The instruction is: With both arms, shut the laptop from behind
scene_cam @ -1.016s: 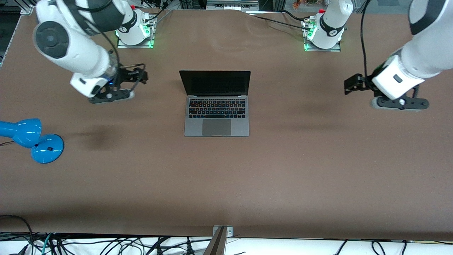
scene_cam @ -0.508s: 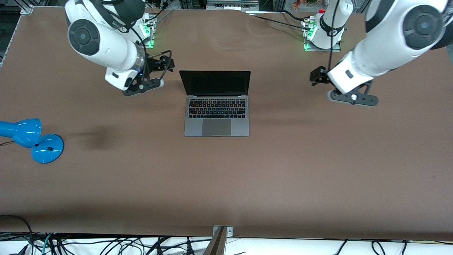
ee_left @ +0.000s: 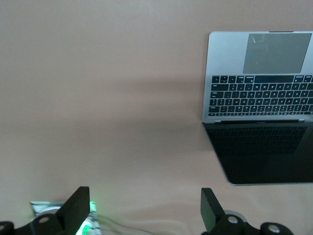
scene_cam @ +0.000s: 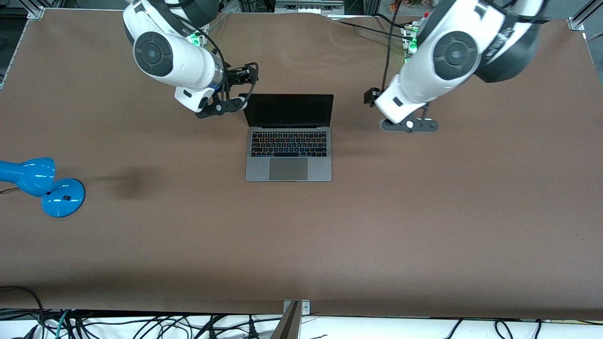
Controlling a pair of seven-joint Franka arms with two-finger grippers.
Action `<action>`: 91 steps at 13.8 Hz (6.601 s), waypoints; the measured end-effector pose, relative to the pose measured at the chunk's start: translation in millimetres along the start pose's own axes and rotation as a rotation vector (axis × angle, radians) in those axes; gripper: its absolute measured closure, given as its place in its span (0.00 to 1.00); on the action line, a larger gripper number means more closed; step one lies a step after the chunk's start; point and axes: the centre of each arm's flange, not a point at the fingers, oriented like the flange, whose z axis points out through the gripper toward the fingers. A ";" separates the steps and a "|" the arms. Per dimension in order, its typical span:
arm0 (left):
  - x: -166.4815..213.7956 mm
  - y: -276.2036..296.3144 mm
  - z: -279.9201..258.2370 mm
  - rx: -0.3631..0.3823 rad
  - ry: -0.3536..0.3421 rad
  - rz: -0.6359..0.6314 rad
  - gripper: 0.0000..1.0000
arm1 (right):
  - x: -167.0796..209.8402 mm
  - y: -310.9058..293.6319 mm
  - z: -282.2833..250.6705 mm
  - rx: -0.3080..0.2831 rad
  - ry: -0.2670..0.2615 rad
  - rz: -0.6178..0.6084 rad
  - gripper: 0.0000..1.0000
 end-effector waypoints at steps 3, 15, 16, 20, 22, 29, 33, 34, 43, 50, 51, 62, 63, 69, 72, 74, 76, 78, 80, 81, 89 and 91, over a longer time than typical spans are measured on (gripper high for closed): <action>-27.6 44.6 40.8 0.003 -0.003 -0.038 0.00 | -0.8 2.4 27.4 0.010 -0.064 0.032 0.65; -75.7 111.8 140.9 -0.045 -0.090 -0.187 0.57 | 10.9 26.1 97.1 -0.001 -0.228 0.085 0.95; -75.5 117.4 147.6 -0.054 -0.092 -0.189 0.71 | 12.0 26.7 99.3 -0.001 -0.232 0.087 0.96; -65.6 123.3 161.6 -0.084 -0.097 -0.200 0.99 | 16.1 27.3 101.4 0.007 -0.223 0.090 0.99; -58.5 124.8 168.5 -0.103 -0.098 -0.207 0.99 | 20.5 28.0 99.0 0.018 -0.195 0.094 0.99; -41.1 124.4 165.2 -0.123 -0.077 -0.212 0.99 | 36.8 32.8 92.2 0.041 -0.095 0.094 0.99; -20.1 121.4 159.6 -0.139 -0.061 -0.224 0.99 | 46.4 36.6 83.9 0.041 -0.020 0.085 0.99; -13.5 119.8 158.7 -0.144 -0.060 -0.231 0.99 | 48.6 38.9 80.5 0.043 -0.009 0.086 0.99; 40.1 106.3 159.4 -0.152 -0.032 -0.262 0.99 | 78.3 53.0 66.7 0.031 0.060 0.072 0.99; 72.4 110.0 174.1 -0.157 -0.034 -0.259 0.99 | 112.3 75.5 80.7 0.052 0.095 0.044 0.99; 77.1 110.1 176.4 -0.163 -0.033 -0.261 0.99 | 117.3 78.0 82.5 0.048 0.099 0.039 0.99; 112.9 104.2 201.0 -0.186 -0.014 -0.291 0.99 | 171.8 92.5 105.0 0.106 0.113 0.023 0.99; 115.5 103.9 206.2 -0.183 -0.009 -0.295 0.99 | 175.7 93.8 108.1 0.111 0.119 0.020 0.99; 126.7 106.8 233.4 -0.164 0.014 -0.308 0.99 | 201.1 110.6 122.3 0.100 0.134 0.002 0.99; 132.7 107.2 239.1 -0.172 0.012 -0.314 0.99 | 215.2 118.7 141.0 0.076 0.126 -0.008 0.99; 136.4 106.2 243.3 -0.175 0.013 -0.319 0.99 | 222.3 123.2 152.4 0.080 0.137 -0.015 0.99; 138.0 106.9 248.0 -0.175 0.017 -0.321 0.99 | 225.1 123.4 157.0 0.082 0.142 -0.019 0.99; 137.6 108.9 251.5 -0.173 0.021 -0.319 0.99 | 227.2 123.8 158.0 0.083 0.154 -0.018 0.99; 137.7 109.6 254.6 -0.168 0.023 -0.318 0.99 | 230.6 124.4 162.6 0.082 0.168 -0.017 0.99; 137.6 109.9 255.7 -0.167 0.023 -0.318 0.99 | 232.0 124.4 166.2 0.082 0.171 -0.016 0.99; 139.9 110.3 259.0 -0.171 0.031 -0.320 0.94 | 237.0 123.8 168.4 0.081 0.191 -0.035 0.94; 140.7 110.3 258.6 -0.172 0.032 -0.321 0.75 | 237.9 116.5 158.5 0.081 0.208 -0.047 0.77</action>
